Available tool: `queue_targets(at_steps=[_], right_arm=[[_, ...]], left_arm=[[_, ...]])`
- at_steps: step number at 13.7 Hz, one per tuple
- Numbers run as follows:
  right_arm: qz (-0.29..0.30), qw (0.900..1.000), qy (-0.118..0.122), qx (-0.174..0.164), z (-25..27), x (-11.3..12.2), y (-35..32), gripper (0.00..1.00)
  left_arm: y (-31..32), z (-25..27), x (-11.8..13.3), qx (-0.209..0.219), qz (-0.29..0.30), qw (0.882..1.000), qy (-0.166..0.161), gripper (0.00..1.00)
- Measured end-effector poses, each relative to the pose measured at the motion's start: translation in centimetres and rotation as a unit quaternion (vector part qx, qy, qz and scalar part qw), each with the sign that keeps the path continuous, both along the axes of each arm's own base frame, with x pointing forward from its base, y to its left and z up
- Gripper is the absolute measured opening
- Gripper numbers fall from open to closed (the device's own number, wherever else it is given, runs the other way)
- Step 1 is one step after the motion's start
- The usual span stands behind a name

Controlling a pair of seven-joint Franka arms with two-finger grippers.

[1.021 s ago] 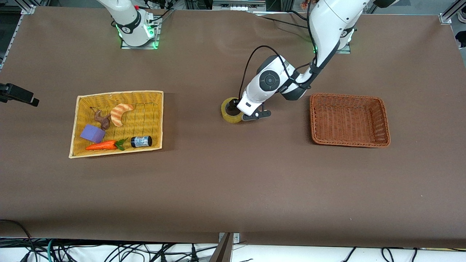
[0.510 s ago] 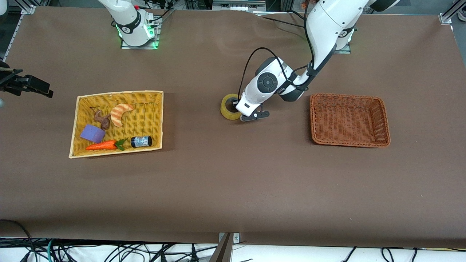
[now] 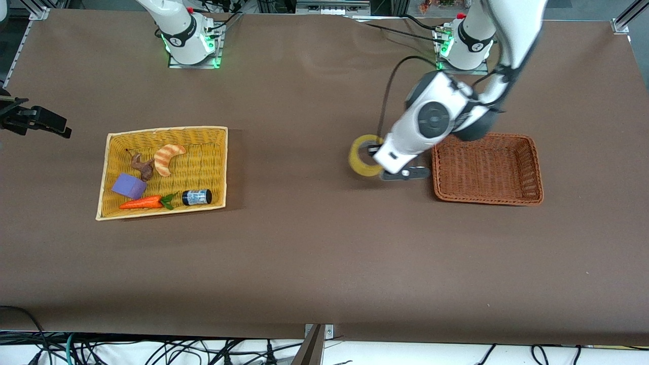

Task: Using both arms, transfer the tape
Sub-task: 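Lower the tape into the brown basket with the left gripper, then open the left gripper and release the tape in the basket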

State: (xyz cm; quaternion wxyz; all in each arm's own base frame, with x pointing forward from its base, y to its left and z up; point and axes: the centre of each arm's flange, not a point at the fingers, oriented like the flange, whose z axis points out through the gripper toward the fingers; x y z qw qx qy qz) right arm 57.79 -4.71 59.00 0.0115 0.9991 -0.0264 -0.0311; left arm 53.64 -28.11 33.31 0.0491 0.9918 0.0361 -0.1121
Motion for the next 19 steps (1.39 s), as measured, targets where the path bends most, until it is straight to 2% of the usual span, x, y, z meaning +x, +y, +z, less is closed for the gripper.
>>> queue_targets(at_steps=[3, 7, 11, 17, 19], right_arm=[[-0.001, 1.000, 0.000, 0.000, -0.2, 0.1, -0.2, 1.00], [-0.002, 1.000, 0.002, 0.000, -0.3, 0.2, -0.3, 1.00], [-0.002, 1.000, 0.002, 0.000, -0.3, 0.2, -0.3, 1.00], [-0.002, 1.000, 0.002, 0.000, -0.3, 0.2, -0.3, 1.00], [-0.002, 1.000, 0.001, 0.000, -0.3, 0.2, -0.3, 1.00]], left_arm=[[10.1, 1.8, 1.4, 0.003, -0.067, 0.998, -0.007, 0.22], [21.0, -2.5, 1.0, 0.005, -0.119, 0.993, 0.024, 0.22], [24.0, -6.8, -1.1, 0.023, -0.146, 0.988, 0.031, 0.22], [30.0, -11.8, -3.4, 0.006, -0.163, 0.987, 0.005, 0.22], [30.2, -13.3, -4.1, 0.003, -0.165, 0.986, 0.004, 0.37]])
